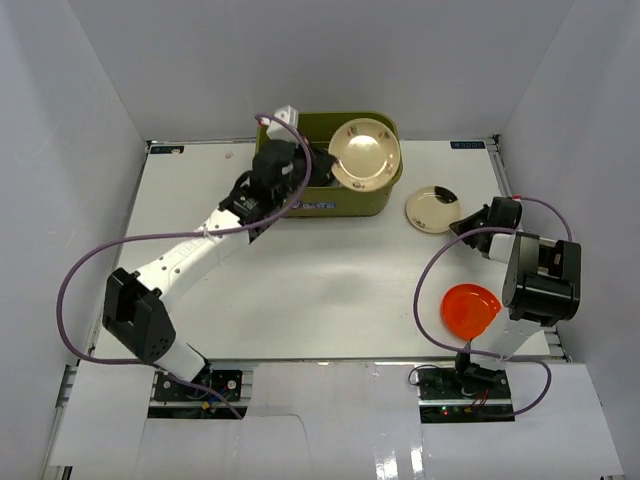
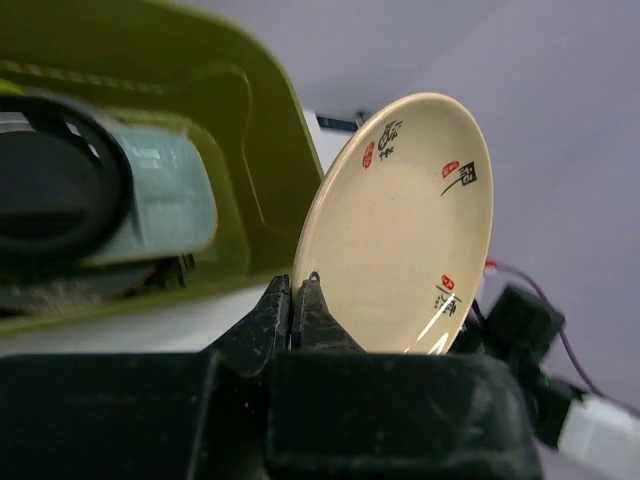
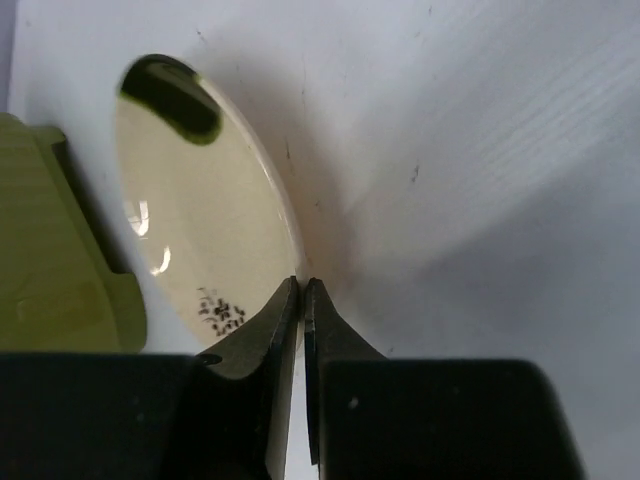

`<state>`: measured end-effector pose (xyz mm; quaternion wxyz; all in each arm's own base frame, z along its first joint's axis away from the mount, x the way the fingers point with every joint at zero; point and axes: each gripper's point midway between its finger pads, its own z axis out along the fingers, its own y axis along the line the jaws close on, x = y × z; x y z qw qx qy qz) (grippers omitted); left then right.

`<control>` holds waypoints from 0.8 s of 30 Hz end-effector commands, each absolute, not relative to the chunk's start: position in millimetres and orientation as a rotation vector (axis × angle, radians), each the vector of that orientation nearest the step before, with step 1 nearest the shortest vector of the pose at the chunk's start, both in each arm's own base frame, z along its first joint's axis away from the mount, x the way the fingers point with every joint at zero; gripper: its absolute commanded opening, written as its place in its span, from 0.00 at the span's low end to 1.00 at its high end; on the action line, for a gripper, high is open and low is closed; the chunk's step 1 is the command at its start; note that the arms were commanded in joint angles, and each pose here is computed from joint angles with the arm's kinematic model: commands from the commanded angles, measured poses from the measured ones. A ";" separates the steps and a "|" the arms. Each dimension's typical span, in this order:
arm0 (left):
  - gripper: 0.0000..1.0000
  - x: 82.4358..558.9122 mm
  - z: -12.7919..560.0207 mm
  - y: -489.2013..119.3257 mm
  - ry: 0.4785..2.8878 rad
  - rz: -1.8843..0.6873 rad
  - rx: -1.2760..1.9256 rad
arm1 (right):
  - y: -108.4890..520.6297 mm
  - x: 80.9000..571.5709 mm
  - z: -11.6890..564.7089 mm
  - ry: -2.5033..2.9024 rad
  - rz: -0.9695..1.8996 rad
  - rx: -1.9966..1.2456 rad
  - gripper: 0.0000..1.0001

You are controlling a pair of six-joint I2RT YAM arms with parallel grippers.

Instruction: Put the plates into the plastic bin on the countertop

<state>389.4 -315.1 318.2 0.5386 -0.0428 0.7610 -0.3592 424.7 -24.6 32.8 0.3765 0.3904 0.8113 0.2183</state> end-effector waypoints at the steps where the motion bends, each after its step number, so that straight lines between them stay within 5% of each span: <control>1: 0.00 439.1 299.7 -281.1 1.884 -0.718 -0.124 | -38.5 423.2 80.6 1.917 0.502 0.969 0.08; 6: 0.00 517.5 267.3 -262.9 1.978 -0.654 -0.207 | -36.4 404.3 192.8 1.703 0.501 0.774 0.08; 14: 0.02 557.7 207.7 -249.0 2.083 -0.542 -0.265 | 32.7 405.5 330.1 1.602 0.641 0.378 0.08; 16: 0.12 561.0 194.1 -249.6 2.107 -0.549 -0.273 | 59.2 415.9 350.6 1.593 0.675 0.317 0.08; 21: 0.64 563.5 197.6 -242.1 2.116 -0.586 -0.279 | 135.5 457.4 352.7 1.694 0.719 0.179 0.08; 24: 0.80 554.2 250.1 -241.4 2.031 -0.674 -0.248 | 170.3 475.8 366.7 1.717 0.733 0.112 0.08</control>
